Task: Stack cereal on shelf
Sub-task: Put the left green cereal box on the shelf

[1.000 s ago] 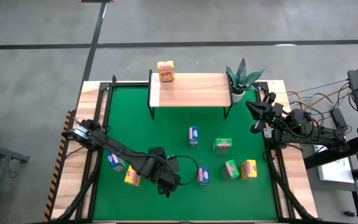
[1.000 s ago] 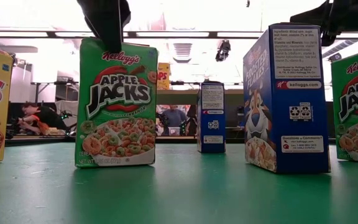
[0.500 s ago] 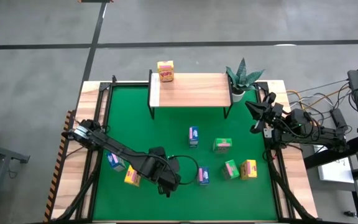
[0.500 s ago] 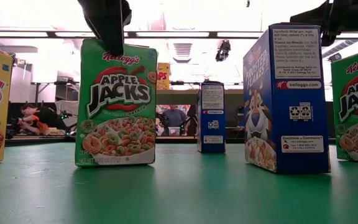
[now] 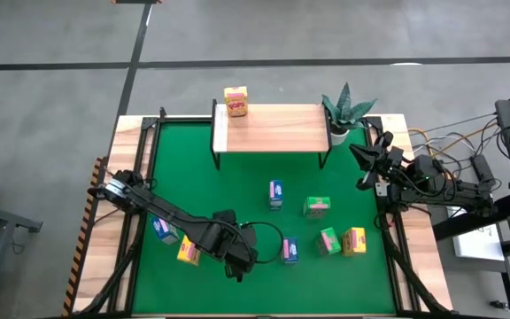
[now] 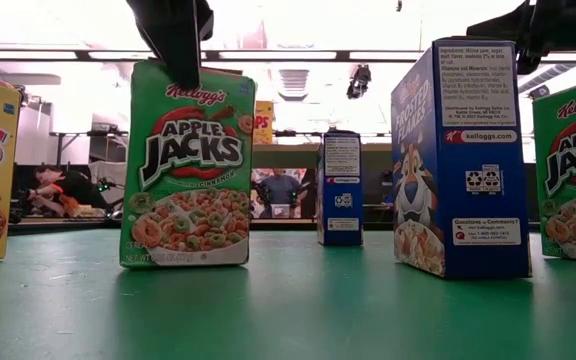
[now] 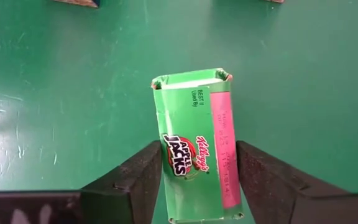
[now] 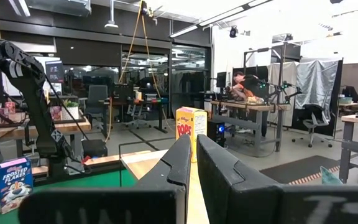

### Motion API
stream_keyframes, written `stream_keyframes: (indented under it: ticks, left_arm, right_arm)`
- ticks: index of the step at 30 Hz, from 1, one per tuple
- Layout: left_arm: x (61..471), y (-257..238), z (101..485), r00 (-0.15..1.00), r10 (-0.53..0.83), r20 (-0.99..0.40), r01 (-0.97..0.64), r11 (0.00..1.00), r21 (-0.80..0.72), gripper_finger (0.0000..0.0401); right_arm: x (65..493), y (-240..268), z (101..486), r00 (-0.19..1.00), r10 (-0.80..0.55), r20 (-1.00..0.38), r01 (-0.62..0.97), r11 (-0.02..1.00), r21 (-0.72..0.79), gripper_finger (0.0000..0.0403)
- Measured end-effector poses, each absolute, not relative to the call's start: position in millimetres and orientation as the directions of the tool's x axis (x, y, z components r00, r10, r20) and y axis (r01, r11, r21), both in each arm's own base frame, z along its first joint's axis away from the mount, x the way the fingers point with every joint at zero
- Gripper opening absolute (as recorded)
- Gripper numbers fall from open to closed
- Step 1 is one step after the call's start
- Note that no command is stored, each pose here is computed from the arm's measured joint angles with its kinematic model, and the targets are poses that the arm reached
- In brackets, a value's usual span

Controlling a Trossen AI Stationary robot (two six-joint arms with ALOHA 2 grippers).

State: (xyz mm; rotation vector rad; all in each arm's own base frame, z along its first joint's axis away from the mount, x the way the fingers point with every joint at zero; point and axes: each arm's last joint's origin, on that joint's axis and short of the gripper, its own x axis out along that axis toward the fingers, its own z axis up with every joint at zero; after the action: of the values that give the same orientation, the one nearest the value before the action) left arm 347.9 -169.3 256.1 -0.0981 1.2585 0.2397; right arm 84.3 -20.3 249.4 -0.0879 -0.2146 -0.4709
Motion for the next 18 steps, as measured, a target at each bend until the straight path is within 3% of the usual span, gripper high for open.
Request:
stream_keyframes:
  ticks: [11, 18]
  left_arm:
    - [347.7, -169.2, 258.3, 0.284, 0.126, -0.950, -0.208, 0.976, 0.067, 0.0165]
    - [345.6, -167.8, 286.6, 0.281, 0.133, -0.950, -0.126, 0.987, 0.101, 0.0165]
  right_arm:
    - [84.3, -20.3, 249.4, 0.869, -0.441, 0.225, 0.459, 0.888, -0.034, 0.0018]
    - [84.3, -20.3, 249.4, 0.869, -0.441, 0.225, 0.459, 0.888, -0.035, 0.0018]
